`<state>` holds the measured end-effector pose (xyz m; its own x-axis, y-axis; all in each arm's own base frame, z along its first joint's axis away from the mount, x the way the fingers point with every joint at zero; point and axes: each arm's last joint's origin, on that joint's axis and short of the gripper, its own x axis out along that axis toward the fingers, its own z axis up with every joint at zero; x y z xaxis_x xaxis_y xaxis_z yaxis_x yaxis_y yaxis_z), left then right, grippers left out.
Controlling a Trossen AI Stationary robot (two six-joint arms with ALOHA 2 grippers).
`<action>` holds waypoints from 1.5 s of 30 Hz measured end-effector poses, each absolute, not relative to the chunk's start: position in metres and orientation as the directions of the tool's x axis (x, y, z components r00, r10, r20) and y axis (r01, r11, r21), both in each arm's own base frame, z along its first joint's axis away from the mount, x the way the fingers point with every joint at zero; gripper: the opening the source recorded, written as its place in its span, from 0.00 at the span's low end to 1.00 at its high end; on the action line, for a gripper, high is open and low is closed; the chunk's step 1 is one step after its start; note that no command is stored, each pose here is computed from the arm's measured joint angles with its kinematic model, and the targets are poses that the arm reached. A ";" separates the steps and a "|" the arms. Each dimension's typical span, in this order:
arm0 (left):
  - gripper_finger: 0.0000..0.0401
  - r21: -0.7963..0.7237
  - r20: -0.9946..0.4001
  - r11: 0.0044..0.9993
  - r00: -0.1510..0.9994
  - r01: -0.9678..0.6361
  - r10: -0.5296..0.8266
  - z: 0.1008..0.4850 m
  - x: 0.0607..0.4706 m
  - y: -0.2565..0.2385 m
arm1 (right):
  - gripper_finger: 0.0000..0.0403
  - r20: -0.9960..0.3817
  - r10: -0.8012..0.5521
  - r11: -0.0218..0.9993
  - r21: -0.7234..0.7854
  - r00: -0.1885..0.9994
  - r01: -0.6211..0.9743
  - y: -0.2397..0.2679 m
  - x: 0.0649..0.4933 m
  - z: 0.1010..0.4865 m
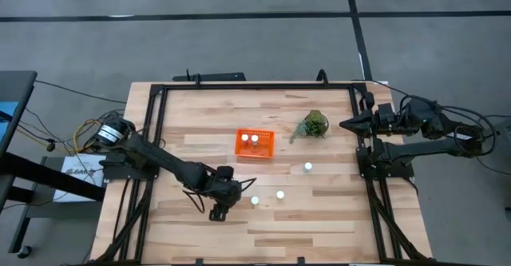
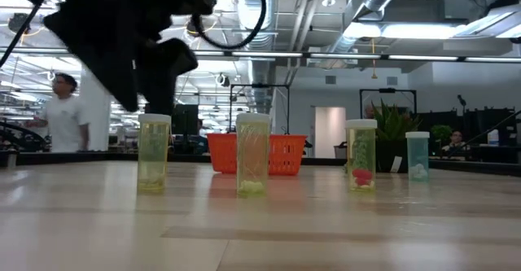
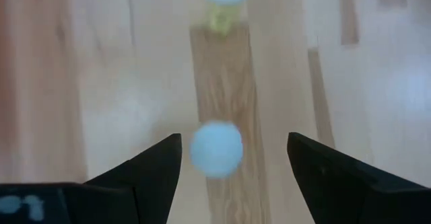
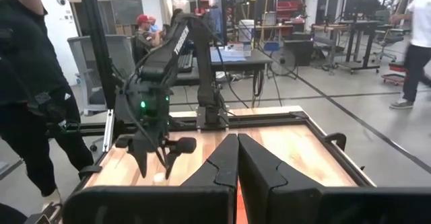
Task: Pick and place pill bottles into a basket
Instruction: Put the left yellow pill bottle into the orange bin
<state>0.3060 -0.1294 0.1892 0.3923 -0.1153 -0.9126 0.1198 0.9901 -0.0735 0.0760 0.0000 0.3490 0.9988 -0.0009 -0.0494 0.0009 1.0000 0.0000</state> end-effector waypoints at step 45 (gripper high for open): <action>0.27 0.223 -0.837 0.966 0.534 0.132 0.120 0.305 0.359 -0.060 | 0.00 -0.065 -0.001 1.000 0.000 0.998 0.001 0.000 0.076 0.347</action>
